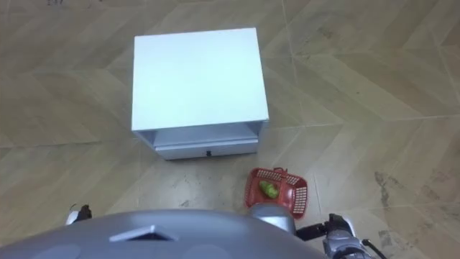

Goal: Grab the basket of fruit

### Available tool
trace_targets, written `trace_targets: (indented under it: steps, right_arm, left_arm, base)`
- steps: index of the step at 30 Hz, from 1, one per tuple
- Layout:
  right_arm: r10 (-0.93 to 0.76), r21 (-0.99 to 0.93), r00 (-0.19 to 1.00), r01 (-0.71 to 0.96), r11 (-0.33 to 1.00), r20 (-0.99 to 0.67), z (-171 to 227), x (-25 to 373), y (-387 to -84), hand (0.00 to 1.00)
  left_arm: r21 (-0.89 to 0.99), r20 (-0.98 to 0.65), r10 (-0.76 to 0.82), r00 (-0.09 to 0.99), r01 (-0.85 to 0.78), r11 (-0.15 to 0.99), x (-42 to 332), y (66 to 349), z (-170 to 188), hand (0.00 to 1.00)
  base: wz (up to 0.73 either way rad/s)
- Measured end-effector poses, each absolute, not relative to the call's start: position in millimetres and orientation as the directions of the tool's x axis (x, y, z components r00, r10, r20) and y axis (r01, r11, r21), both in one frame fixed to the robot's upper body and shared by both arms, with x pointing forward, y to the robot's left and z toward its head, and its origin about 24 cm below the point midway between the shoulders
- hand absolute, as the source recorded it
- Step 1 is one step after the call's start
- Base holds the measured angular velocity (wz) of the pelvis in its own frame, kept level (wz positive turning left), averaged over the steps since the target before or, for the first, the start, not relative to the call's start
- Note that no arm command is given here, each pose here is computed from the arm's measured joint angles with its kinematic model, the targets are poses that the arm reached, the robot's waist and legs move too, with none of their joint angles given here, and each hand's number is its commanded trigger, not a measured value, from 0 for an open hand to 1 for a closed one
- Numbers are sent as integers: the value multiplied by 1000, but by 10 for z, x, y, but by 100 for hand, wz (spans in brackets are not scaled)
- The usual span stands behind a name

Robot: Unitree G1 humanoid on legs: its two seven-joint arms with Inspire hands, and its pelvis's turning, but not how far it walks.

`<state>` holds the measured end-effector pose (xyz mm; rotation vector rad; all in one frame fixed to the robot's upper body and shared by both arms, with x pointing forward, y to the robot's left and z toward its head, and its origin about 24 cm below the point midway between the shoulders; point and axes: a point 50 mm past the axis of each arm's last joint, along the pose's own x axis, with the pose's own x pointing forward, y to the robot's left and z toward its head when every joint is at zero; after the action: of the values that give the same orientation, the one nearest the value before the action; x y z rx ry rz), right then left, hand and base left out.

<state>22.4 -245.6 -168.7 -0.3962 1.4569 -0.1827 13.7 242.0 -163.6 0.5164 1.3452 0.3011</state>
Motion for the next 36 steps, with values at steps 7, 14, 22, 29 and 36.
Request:
trace_targets:
  steps: [7, 14, 22, 29, 36]
  right_arm:
    - [-354, -367, 129, -102, 925, -927, -1687, 244, -2451, 0]
    - [-348, -353, 162, 0, 936, -923, -1681, 322, -2445, 0]
    - [-343, -332, 200, 88, 939, -918, -1677, 373, -2428, 0]
    - [-345, -333, 198, 95, 938, -917, -1677, 331, -2432, 0]
    - [-351, -340, 191, 90, 936, -917, -1676, 311, -2445, 0]
  left_arm:
    - [513, -853, 494, 166, 97, 853, -46, 2417, -1638, 0]
    - [514, -851, 495, 176, 90, 853, -6, 2420, -1637, 0]
    - [517, -846, 494, 199, 83, 852, 90, 2418, -1637, 0]
    - [514, -848, 491, 198, 86, 853, 93, 2415, -1640, 0]
    - [484, -869, 463, 173, 104, 869, 34, 2388, -1658, 0]
  base:
    - [2]
    - [4]
    - [3]
    - [0]
    - [3]
